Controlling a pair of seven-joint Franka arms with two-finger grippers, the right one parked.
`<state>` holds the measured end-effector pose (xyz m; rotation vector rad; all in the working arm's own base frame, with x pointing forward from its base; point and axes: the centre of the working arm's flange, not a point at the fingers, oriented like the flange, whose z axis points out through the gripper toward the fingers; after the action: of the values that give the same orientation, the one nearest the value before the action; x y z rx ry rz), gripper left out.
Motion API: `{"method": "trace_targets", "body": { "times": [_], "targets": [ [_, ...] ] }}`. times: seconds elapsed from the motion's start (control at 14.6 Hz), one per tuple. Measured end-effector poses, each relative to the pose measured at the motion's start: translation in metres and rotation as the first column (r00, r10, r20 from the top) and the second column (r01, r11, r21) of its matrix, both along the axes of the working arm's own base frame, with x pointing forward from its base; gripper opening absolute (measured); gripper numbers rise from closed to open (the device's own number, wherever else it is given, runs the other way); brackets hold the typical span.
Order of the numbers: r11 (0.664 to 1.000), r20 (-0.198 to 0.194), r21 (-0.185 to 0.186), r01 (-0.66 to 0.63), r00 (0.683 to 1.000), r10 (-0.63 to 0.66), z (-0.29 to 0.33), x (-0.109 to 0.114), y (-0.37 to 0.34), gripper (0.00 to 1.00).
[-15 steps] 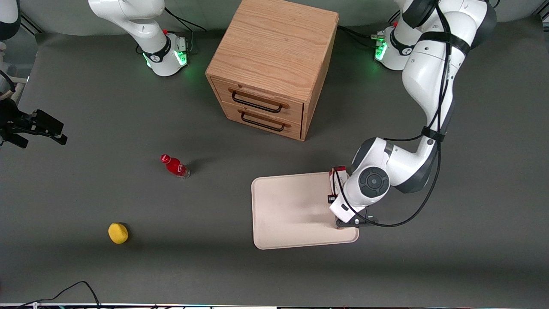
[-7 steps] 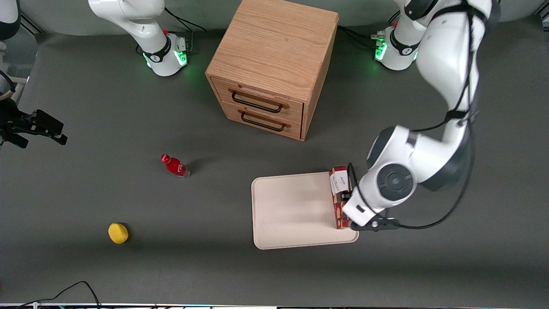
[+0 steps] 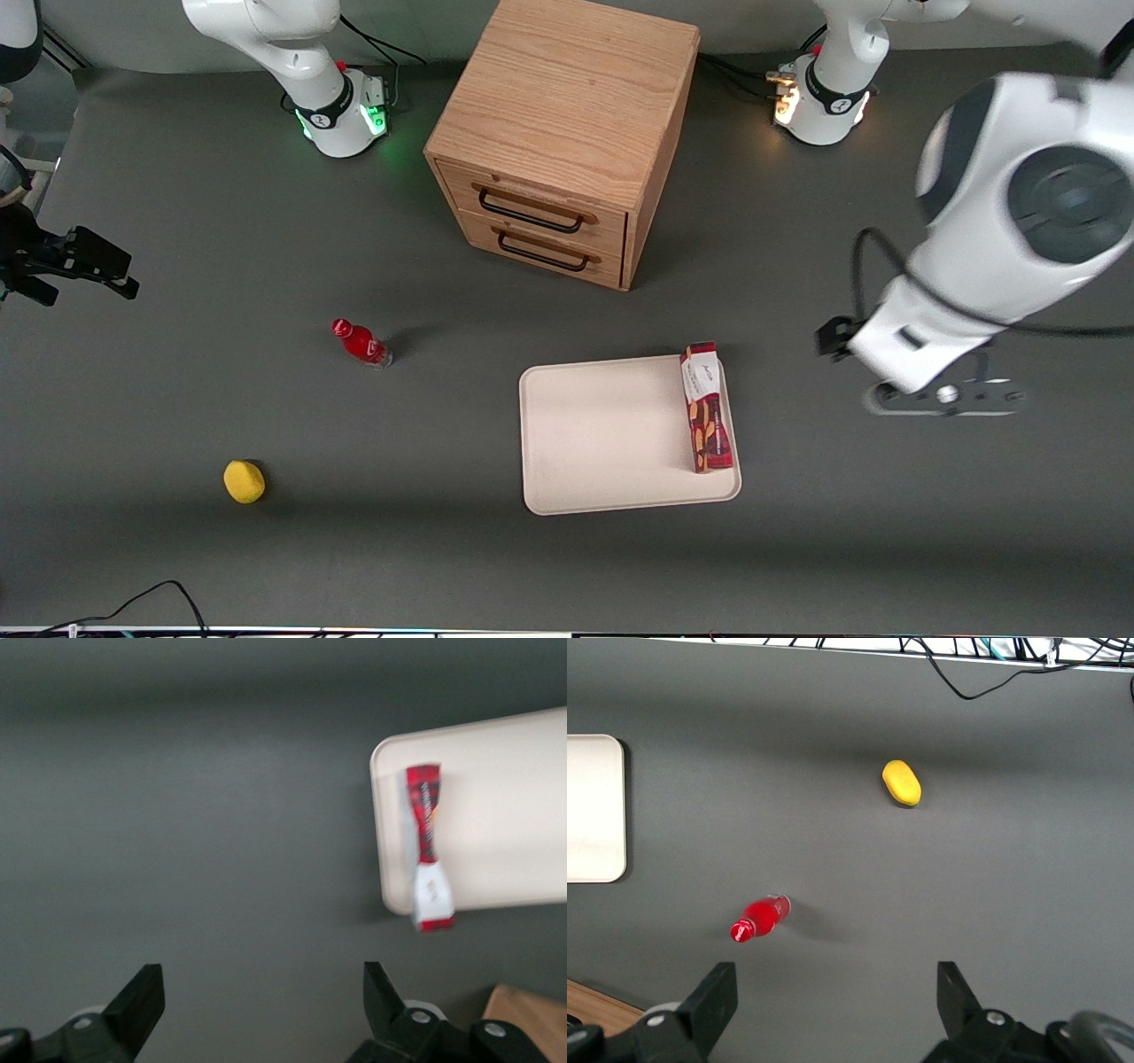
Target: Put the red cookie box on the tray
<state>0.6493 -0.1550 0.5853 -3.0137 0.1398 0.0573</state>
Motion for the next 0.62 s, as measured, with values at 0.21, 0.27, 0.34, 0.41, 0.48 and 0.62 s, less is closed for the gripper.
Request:
{"method": "trace_targets", "body": {
  "times": [0.21, 0.27, 0.34, 0.41, 0.48, 0.62],
  "targets": [
    [0.998, -0.01, -0.047, 0.036, 0.999, -0.037, 0.018, 0.003, 0.072, 1.0],
    [0.997, -0.013, -0.06, 0.04, 0.999, -0.041, 0.022, 0.003, 0.09, 1.0],
    [0.997, -0.021, -0.072, 0.038, 0.999, -0.039, 0.023, 0.001, 0.101, 1.0],
    [0.996, -0.032, -0.084, 0.029, 0.999, -0.032, 0.024, -0.001, 0.108, 1.0],
    [0.996, -0.035, -0.09, 0.024, 0.999, -0.028, 0.025, -0.002, 0.111, 1.0],
    [0.996, -0.042, -0.092, 0.021, 0.999, -0.025, 0.026, -0.004, 0.112, 1.0]
  ]
}}
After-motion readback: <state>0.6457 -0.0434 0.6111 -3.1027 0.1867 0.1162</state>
